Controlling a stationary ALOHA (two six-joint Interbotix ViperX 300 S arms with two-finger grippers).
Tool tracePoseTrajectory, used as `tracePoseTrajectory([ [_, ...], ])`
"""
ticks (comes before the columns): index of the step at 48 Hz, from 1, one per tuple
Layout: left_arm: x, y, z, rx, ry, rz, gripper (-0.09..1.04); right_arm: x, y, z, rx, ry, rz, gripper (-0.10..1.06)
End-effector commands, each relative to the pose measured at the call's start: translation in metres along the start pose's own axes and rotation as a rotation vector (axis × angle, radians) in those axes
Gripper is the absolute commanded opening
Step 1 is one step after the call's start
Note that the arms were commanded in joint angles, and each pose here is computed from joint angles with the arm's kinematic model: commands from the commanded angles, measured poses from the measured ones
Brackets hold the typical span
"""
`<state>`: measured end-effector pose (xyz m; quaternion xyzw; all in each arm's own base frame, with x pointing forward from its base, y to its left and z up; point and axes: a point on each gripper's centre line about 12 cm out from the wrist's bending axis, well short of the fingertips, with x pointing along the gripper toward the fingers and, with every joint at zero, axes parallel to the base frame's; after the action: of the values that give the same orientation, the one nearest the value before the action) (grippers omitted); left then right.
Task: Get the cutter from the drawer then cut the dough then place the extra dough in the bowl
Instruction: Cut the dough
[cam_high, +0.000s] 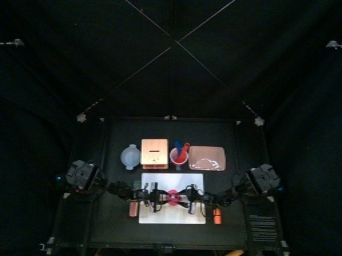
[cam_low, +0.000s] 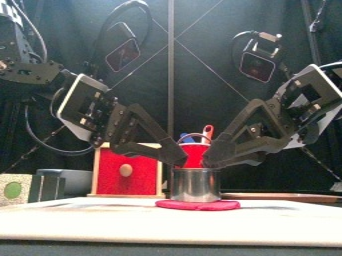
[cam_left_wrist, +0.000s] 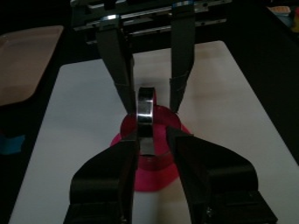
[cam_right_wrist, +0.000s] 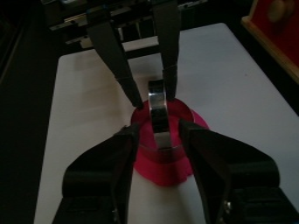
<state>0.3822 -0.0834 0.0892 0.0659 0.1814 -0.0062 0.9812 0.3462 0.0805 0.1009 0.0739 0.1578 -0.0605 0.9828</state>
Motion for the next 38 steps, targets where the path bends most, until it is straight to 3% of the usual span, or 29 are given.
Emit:
tracePoseTrajectory([
  [1,0.002,0.000,0.010,-0.006,-0.028,0.001,0.71,-0.002,0.002,0.015,0.015,-0.035,0.012,0.68],
  [38,0.002,-0.007,-0.003,0.025,0.085,-0.064,0.54,0.000,-0.007,0.007,0.012,0.033,-0.005,0.56],
])
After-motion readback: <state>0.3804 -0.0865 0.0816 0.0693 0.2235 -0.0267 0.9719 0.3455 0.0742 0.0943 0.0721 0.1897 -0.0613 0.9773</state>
